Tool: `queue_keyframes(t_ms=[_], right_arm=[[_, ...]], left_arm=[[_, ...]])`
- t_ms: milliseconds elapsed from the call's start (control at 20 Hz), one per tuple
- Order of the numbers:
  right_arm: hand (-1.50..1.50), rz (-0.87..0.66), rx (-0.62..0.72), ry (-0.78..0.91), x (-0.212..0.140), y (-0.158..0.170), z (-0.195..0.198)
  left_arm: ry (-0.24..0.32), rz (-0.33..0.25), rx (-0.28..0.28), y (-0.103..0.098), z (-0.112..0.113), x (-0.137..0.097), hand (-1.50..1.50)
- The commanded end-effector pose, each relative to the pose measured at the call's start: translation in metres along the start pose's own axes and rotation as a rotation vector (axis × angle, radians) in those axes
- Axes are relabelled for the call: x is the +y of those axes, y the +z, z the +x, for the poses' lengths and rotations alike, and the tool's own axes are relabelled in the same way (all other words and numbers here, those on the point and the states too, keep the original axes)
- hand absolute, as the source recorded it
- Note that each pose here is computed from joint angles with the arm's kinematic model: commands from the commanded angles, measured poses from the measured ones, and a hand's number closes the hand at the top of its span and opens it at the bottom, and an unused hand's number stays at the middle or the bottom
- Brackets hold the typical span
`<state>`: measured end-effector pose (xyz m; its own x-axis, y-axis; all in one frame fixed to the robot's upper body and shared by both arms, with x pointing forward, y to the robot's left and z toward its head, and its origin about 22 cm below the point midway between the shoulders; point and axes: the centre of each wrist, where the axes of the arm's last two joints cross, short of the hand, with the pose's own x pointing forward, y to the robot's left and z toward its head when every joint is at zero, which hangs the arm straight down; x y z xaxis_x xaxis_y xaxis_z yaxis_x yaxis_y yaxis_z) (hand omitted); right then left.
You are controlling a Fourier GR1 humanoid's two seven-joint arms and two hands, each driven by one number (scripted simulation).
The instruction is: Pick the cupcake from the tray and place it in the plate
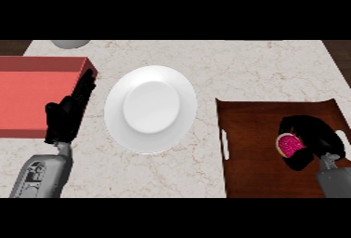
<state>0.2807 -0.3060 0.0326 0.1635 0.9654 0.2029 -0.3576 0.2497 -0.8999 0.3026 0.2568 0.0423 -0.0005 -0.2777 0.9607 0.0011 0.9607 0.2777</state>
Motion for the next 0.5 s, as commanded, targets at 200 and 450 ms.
queue_keyframes(t_ms=[200, 450], right_arm=[[1.5, -0.246, -0.08, -0.04, -0.02, 0.007, 0.06], [1.5, -0.526, -0.248, -0.12, -0.038, 0.027, 0.078]], left_arm=[[0.024, -0.006, -0.01, 0.008, 0.0, -0.003, 0.0], [0.004, -0.008, 0.014, 0.011, -0.002, 0.004, 0.0]])
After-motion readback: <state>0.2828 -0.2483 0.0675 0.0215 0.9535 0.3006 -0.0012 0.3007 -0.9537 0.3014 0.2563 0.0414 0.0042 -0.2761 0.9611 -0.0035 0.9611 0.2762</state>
